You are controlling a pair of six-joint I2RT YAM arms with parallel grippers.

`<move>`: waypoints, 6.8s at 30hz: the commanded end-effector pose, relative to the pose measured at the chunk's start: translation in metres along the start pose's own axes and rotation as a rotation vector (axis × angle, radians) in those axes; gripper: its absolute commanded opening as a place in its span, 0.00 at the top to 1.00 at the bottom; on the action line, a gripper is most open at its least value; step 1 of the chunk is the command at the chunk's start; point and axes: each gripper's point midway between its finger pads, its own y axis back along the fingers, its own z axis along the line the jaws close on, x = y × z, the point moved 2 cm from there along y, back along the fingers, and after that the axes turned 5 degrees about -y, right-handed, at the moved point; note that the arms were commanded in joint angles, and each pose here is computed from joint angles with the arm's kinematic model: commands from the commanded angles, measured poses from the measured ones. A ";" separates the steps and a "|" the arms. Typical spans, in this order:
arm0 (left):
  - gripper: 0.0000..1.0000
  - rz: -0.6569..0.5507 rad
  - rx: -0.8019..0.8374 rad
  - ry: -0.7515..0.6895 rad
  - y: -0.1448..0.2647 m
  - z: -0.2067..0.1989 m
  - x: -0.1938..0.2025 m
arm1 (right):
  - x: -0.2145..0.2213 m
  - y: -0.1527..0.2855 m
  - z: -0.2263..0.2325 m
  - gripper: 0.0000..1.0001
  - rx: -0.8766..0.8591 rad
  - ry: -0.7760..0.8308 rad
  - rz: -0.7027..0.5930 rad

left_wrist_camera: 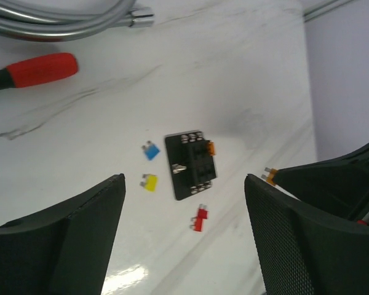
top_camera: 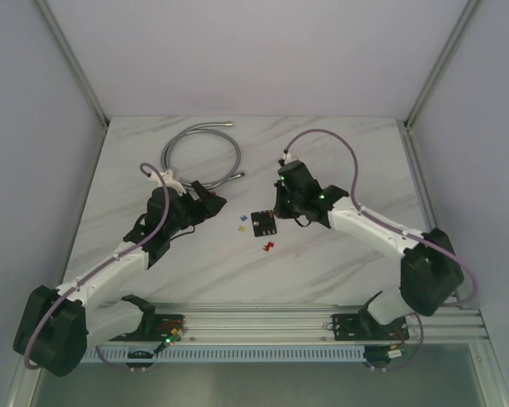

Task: Snap on the fuse box
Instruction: Pick up the fuse from the center of the board, then install the fuse at the fuse box base.

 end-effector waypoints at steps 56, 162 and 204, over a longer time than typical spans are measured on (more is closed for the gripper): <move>0.00 0.053 -0.172 -0.138 -0.004 0.050 -0.002 | 0.041 -0.077 -0.024 0.96 0.394 0.202 0.389; 0.00 0.096 -0.142 -0.066 -0.005 0.043 0.006 | 0.041 -0.060 -0.038 0.70 0.304 0.199 0.234; 0.00 0.096 -0.147 -0.077 -0.004 0.043 0.005 | 0.041 -0.073 -0.043 0.91 0.311 0.153 0.324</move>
